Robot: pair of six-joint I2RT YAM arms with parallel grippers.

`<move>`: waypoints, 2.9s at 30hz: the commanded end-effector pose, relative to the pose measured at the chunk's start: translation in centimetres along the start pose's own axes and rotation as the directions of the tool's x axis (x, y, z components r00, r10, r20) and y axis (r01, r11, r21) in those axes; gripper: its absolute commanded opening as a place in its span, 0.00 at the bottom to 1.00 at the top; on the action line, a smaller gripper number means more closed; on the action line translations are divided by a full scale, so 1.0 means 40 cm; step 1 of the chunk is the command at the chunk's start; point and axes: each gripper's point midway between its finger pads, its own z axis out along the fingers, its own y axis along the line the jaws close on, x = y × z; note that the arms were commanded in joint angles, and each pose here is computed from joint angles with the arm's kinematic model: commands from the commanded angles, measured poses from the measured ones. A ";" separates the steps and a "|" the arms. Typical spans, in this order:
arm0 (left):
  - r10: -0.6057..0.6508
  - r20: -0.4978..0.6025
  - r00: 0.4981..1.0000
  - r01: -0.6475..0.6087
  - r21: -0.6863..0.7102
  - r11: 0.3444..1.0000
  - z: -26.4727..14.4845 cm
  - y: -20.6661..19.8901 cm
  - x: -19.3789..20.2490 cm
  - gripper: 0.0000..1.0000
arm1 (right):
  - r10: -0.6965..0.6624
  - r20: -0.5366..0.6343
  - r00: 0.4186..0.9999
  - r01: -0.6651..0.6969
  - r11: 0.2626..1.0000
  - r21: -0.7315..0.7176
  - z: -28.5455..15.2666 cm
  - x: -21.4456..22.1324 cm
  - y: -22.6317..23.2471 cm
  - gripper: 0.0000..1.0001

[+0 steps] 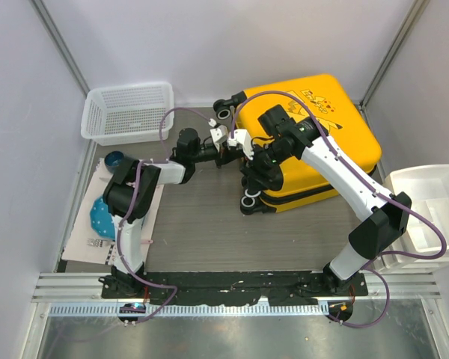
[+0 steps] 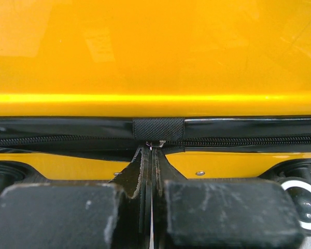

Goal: Open, take out, and arrange the luggage

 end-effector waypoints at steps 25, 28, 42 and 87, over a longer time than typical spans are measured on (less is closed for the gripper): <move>0.039 0.004 0.999 -0.039 0.217 0.975 0.042 -0.294 0.000 0.00 | 0.062 0.015 0.998 -0.063 0.993 0.099 -0.079 0.004 0.000 0.00; -0.003 -0.004 1.000 0.003 0.142 0.990 0.045 -0.264 0.002 0.00 | 0.057 0.007 0.998 -0.058 0.994 0.091 -0.080 0.014 0.003 0.00; -0.126 -0.002 0.992 0.099 -0.613 0.784 -0.134 0.311 -0.009 0.00 | 0.075 0.009 0.997 -0.076 0.995 0.063 -0.095 0.047 0.038 0.00; 0.113 -0.345 0.932 -0.131 -0.031 0.991 -0.179 0.301 -0.249 1.00 | 0.677 0.337 0.655 -0.727 0.443 0.525 -0.393 0.309 -0.074 0.00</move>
